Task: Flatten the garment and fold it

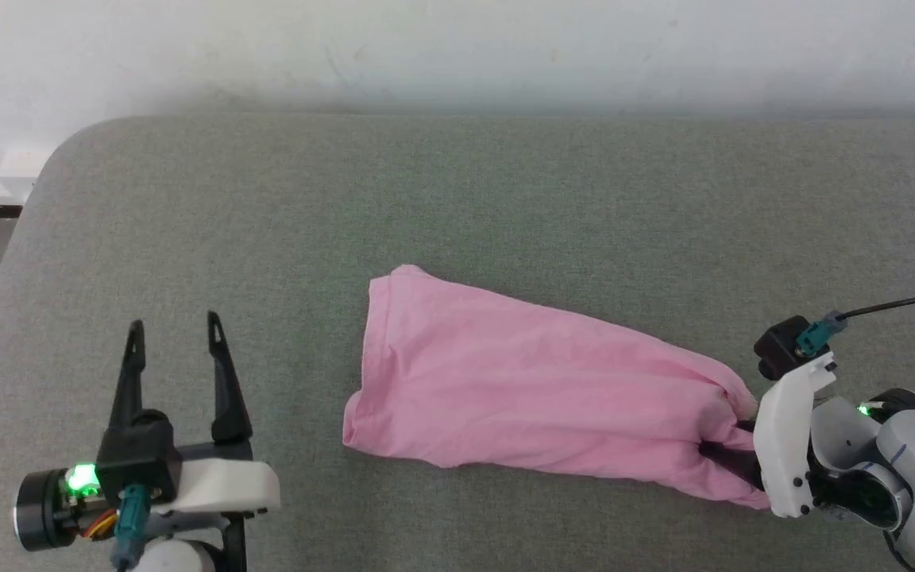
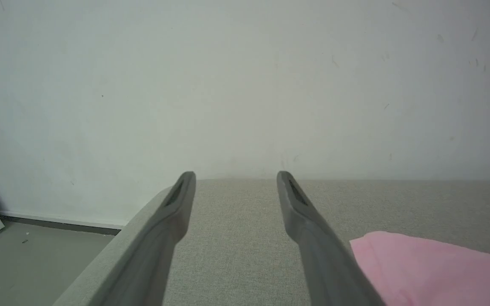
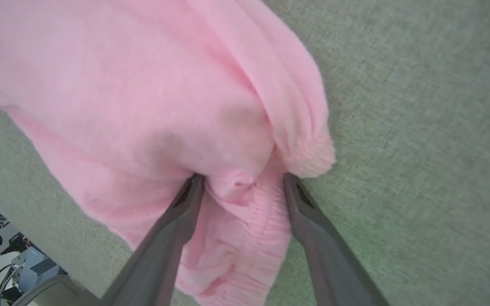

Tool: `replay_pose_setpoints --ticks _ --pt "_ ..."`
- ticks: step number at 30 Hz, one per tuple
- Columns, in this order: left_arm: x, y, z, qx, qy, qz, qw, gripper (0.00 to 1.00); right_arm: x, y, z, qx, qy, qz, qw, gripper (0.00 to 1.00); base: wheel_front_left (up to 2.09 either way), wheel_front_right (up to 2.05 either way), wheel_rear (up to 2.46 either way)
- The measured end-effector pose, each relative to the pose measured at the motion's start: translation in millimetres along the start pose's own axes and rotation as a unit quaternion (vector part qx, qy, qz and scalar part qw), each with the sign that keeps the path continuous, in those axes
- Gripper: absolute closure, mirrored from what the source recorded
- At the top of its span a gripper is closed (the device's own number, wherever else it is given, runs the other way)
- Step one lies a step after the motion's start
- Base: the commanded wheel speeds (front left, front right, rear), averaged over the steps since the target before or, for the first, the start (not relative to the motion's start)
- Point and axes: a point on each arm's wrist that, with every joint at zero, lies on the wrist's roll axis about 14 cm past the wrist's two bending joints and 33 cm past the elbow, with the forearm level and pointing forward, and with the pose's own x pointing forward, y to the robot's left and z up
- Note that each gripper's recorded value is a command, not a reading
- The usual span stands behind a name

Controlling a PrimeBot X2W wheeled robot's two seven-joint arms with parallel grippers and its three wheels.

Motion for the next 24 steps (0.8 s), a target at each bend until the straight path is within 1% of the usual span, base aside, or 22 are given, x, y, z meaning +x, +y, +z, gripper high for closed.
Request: replay_pose_setpoints --ticks 5,6,7,8,11,16,18,20,24 --pt "-4 -3 -2 0.007 -0.001 -0.009 1.000 0.00 8 1 -5 -0.006 0.016 -0.001 1.000 0.00 0.00 0.00 0.00" --pt "-5 -4 -2 0.009 -0.003 -0.014 1.000 0.00 8 2 -5 -0.009 0.016 -0.001 1.000 0.55 0.00 0.00 0.00" --pt "-6 -4 -2 0.013 -0.004 -0.016 1.000 0.00 8 2 -5 -0.016 0.015 -0.002 1.000 0.98 0.00 0.00 0.00" --pt "-7 -5 -2 0.015 -0.004 -0.018 1.000 0.00 7 2 -4 -0.022 0.013 -0.005 1.000 1.00 0.00 0.00 0.00" --pt "-7 -5 1 0.017 -0.010 -0.021 1.000 0.00 3 0 3 -0.046 -0.005 -0.015 0.999 1.00 0.00 0.00 0.00" --pt "-11 -8 4 0.018 -0.015 -0.030 0.999 0.00 -12 -6 13 -0.065 -0.035 -0.027 0.997 1.00 0.00 0.00 0.00" --pt "-11 -8 6 0.021 -0.018 -0.032 0.999 0.00 -24 -18 22 -0.069 -0.050 -0.043 0.995 1.00 0.00 0.00 0.00" --pt "-12 -8 7 0.021 -0.020 -0.034 0.999 0.00 -39 -37 31 -0.071 -0.062 -0.069 0.993 1.00 0.00 0.00 0.00" --pt "-13 -12 9 0.020 -0.023 -0.042 0.999 0.00 -67 -76 32 -0.061 -0.057 -0.123 0.989 1.00 0.00 0.00 0.00"
